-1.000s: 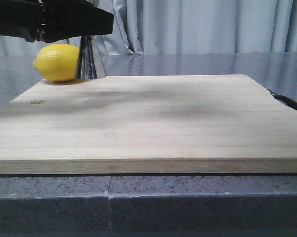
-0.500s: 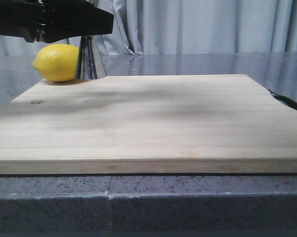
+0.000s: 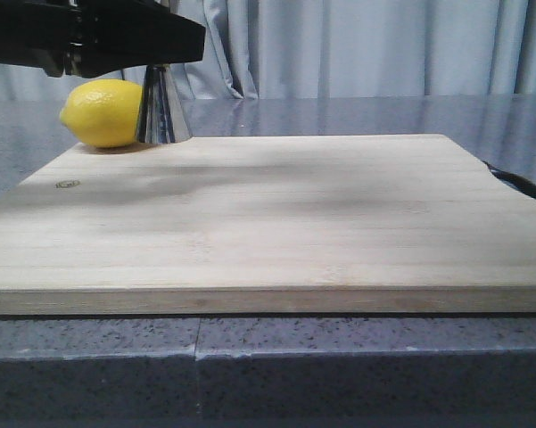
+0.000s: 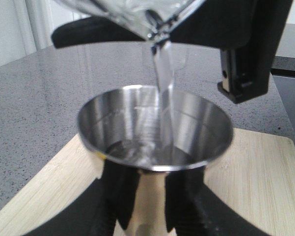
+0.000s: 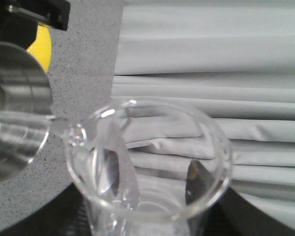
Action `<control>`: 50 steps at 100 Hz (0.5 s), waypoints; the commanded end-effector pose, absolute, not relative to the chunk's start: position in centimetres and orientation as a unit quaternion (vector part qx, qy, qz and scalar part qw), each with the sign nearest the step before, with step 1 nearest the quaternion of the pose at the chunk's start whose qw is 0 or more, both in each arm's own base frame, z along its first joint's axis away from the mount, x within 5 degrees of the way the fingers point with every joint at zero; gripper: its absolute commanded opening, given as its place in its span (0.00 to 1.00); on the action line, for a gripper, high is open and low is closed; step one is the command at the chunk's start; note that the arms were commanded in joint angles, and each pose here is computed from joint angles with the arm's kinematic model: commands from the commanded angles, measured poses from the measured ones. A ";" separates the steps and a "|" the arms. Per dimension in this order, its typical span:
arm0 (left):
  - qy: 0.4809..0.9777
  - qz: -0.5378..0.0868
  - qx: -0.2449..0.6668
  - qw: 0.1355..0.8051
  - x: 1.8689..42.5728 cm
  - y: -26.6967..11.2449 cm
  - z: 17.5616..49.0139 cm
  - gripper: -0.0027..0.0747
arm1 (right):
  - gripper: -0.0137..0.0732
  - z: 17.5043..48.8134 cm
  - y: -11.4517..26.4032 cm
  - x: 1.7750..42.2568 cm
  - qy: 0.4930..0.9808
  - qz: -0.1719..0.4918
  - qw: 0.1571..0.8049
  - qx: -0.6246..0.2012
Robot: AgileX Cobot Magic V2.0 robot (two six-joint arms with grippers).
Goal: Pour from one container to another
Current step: 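Tilt the beaker with the right gripper, pouring liquid into the jigger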
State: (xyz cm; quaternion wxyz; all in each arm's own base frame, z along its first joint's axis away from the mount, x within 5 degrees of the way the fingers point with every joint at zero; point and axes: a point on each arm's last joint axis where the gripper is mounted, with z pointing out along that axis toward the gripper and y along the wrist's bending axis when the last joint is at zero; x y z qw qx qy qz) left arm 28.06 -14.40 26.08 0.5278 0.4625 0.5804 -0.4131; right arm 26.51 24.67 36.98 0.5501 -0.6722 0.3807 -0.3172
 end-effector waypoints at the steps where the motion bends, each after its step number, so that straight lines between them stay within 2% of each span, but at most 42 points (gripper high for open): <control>1: 0.524 -0.450 0.447 0.568 27.3 -14.6 29.2 0.32 | 0.48 39.8 24.0 25.9 0.355 -0.341 0.575 -0.654; 50: 0.524 -0.450 0.447 0.568 27.3 -14.6 29.2 0.32 | 0.48 40.0 24.0 26.0 0.325 -0.371 0.566 -0.660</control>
